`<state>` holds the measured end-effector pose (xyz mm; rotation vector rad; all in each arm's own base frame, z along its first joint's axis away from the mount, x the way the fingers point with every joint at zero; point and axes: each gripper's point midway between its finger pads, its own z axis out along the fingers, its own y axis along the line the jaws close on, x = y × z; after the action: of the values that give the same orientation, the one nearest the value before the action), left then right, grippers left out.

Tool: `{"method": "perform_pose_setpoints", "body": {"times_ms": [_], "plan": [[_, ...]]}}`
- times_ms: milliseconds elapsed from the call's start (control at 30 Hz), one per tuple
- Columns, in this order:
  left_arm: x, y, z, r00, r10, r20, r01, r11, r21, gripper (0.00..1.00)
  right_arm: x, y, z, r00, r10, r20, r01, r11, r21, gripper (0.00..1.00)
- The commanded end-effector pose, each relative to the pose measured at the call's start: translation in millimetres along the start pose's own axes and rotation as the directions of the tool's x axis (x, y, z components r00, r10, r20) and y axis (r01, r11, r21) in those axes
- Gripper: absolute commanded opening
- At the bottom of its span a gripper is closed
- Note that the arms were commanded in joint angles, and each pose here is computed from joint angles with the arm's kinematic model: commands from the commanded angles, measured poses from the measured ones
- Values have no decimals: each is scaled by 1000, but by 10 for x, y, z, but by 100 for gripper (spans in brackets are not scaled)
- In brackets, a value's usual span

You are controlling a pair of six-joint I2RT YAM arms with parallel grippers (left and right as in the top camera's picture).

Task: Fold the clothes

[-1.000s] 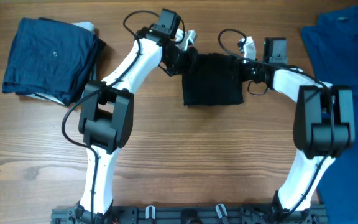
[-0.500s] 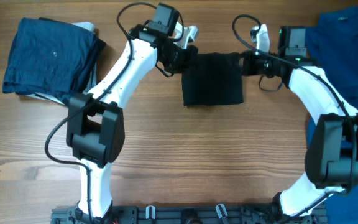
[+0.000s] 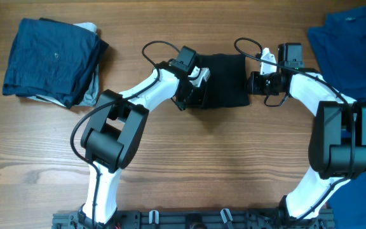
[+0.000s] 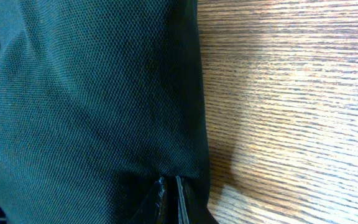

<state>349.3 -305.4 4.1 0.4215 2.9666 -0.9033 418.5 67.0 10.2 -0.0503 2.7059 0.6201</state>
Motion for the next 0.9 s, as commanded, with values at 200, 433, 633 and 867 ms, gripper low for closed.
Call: {"method": "perform_pose_setpoints", "body": {"times_ms": [200, 433, 633, 867], "plan": [[-823, -651, -1718, 873, 156, 461, -99, 984, -146, 100, -360, 45, -756, 991, -2, 137, -4, 999, 48, 71], [-896, -167, -1890, 861, 106, 498, 36, 963, -268, 100, -283, -767, -1259, 931, 286, 227, -313, 945, 94, 100], [-674, 243, -793, 968, 29, 250, 40, 963, -267, 100, -440, -795, -1281, 926, 244, 286, -283, 954, 102, 100], [-645, 111, -481, 979, 14, 202, 19, 987, -159, 100, -440, -795, -1281, 927, 244, 286, -282, 954, 102, 100]]}}
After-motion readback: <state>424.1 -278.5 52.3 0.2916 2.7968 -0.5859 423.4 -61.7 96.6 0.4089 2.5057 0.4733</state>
